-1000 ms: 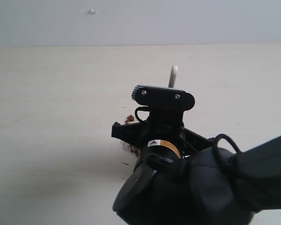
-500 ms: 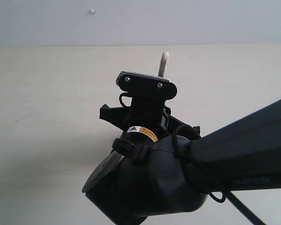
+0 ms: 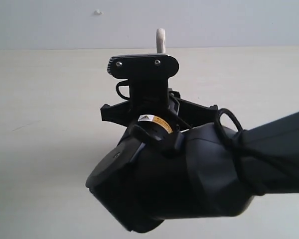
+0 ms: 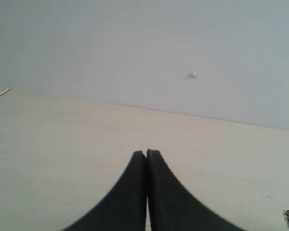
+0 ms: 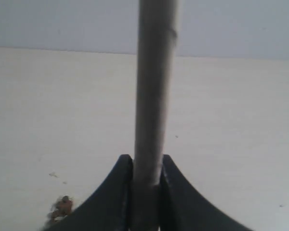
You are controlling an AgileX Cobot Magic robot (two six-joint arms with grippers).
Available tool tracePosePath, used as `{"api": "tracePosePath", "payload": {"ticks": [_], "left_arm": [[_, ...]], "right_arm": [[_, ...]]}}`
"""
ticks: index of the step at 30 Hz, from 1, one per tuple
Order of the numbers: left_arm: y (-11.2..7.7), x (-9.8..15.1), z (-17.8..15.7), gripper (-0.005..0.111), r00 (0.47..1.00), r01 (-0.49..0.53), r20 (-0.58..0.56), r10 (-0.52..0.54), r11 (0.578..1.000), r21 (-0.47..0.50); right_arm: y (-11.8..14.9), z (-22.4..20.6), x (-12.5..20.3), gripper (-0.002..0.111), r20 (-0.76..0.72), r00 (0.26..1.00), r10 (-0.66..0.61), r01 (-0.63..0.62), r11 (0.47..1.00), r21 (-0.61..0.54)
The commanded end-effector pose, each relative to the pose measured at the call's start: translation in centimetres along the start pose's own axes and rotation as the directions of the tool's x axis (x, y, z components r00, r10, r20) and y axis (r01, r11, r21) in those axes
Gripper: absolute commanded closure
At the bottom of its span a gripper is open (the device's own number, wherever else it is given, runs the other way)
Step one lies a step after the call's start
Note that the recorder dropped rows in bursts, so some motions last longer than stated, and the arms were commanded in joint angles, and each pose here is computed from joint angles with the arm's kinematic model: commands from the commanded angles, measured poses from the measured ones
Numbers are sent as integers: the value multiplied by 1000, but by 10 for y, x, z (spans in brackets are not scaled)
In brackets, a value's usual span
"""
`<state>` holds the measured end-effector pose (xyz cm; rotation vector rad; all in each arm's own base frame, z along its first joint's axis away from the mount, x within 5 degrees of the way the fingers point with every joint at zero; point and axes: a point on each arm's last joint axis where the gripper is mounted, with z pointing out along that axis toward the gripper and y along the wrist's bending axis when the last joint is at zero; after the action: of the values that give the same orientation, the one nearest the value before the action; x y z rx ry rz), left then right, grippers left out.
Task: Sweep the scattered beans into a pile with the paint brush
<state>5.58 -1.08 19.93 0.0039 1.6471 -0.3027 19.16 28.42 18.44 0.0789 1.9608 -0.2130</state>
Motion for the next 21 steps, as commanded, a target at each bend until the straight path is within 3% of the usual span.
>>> {"api": "tracePosePath", "payload": {"ticks": [1, 12, 17, 21], "left_arm": [[-1, -1, -1, 107, 1000, -2, 9, 2, 1000, 9], [-1, -1, -1, 107, 1000, -2, 9, 2, 1000, 9], [-1, -1, -1, 107, 1000, -2, 9, 2, 1000, 9], [-1, -1, -1, 107, 1000, -2, 9, 2, 1000, 9]], "right_arm": [[-6, 18, -2, 108, 8, 999, -49, 49, 997, 63], [-11, 53, 18, 108, -36, 988, -147, 151, 976, 156], [-6, 59, 30, 108, -33, 988, -150, 153, 979, 133], [2, 59, 33, 108, -44, 989, -141, 143, 988, 51]]}}
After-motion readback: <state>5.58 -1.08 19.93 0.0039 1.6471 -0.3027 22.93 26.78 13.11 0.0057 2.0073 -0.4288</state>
